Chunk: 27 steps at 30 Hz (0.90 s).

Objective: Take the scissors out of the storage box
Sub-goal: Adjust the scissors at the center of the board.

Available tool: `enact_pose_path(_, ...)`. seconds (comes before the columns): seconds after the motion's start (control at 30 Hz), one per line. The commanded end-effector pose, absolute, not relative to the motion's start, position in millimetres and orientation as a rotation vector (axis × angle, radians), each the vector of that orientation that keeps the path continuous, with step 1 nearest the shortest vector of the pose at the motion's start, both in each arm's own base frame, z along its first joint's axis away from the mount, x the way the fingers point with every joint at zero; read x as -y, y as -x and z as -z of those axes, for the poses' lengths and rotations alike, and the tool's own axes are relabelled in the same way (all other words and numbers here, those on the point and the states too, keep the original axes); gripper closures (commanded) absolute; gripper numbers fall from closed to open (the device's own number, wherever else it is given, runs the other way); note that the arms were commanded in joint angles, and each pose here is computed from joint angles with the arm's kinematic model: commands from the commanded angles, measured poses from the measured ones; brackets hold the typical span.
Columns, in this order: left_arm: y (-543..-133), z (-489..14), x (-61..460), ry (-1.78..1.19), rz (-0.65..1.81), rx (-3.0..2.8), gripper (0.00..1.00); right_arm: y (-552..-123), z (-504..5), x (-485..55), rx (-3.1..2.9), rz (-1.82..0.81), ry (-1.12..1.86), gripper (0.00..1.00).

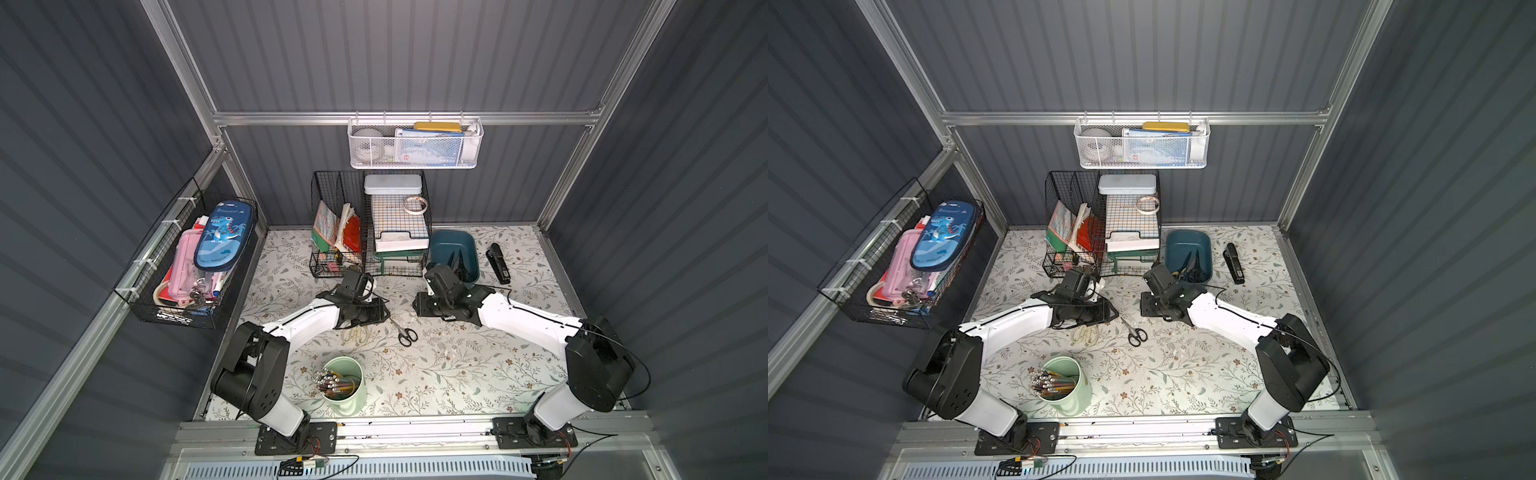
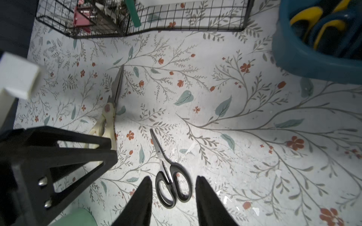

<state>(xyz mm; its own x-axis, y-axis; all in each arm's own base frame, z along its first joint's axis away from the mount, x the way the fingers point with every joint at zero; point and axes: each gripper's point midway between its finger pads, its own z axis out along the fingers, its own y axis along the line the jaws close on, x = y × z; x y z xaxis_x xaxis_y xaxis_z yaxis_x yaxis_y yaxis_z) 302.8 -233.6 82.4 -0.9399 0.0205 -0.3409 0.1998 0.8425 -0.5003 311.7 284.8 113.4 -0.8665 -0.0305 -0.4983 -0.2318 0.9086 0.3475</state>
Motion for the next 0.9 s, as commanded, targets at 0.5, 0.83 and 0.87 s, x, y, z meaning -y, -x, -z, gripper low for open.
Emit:
enact_pose_path(0.5,-362,-175,143,0.006,0.466,-2.548,0.23,-269,-38,-306,-2.772,-0.075,0.654,0.63)
enact_pose_path(0.83,-361,-174,140,0.01,0.48,-2.537,0.24,-266,-22,-299,-2.798,0.001,0.673,0.68)
enact_pose_path(0.87,-361,-173,140,0.01,0.484,-2.538,0.25,-266,-21,-300,-2.798,0.002,0.678,0.68)
